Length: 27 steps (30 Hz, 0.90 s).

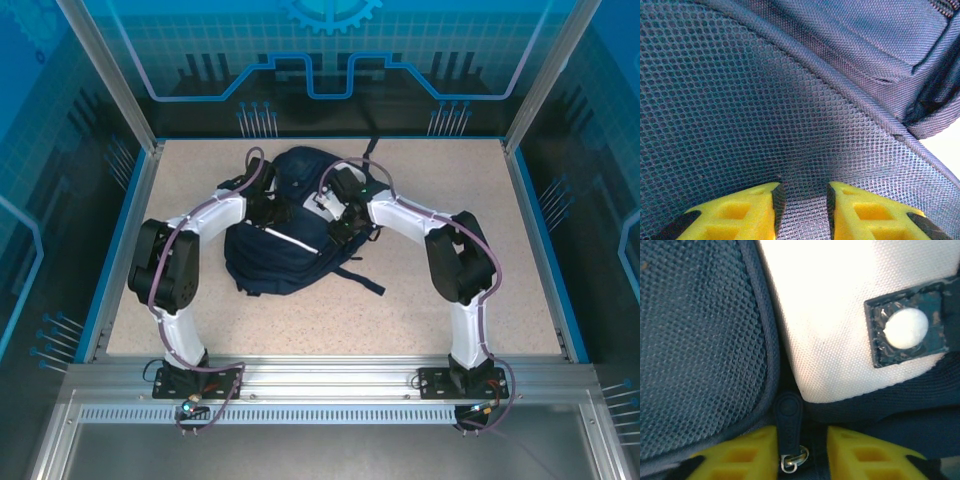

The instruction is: Pack books, pencil case, and school supplies into a backpack

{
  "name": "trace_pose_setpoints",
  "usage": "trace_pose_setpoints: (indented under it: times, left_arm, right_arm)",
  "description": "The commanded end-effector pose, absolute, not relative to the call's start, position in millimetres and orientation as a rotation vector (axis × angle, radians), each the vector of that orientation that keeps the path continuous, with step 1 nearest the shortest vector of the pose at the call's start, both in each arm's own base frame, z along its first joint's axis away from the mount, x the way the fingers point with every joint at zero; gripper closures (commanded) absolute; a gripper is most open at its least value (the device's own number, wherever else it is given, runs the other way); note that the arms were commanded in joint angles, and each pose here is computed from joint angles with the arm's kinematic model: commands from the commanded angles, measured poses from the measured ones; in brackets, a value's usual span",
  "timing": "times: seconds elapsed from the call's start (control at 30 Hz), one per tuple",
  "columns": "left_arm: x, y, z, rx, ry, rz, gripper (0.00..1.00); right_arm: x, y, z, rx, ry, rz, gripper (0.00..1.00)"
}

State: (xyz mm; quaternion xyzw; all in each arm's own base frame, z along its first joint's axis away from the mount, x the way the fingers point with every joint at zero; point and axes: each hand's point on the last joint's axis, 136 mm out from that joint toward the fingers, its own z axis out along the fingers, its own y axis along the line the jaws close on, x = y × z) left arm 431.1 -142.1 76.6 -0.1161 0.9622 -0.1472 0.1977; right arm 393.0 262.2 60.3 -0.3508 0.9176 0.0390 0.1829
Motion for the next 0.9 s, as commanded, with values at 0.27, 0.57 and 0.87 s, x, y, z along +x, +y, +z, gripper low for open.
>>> trace_pose_setpoints:
  times: [0.27, 0.57, 0.87]
  left_arm:
    - [407, -110, 20, -0.42, 2.862, -0.211, 0.68]
    - [406, -113, 19, -0.423, 2.868, -0.237, 0.69]
    - [407, -116, 23, -0.404, 2.863, -0.258, 0.69]
  right_arm:
    - [417, 242, 108, -0.605, 2.382, -0.019, 0.93]
    - [398, 230, 108, -0.41, 2.442, 0.133, 0.95]
    - [386, 261, 86, -0.732, 2.546, 0.182, 0.64]
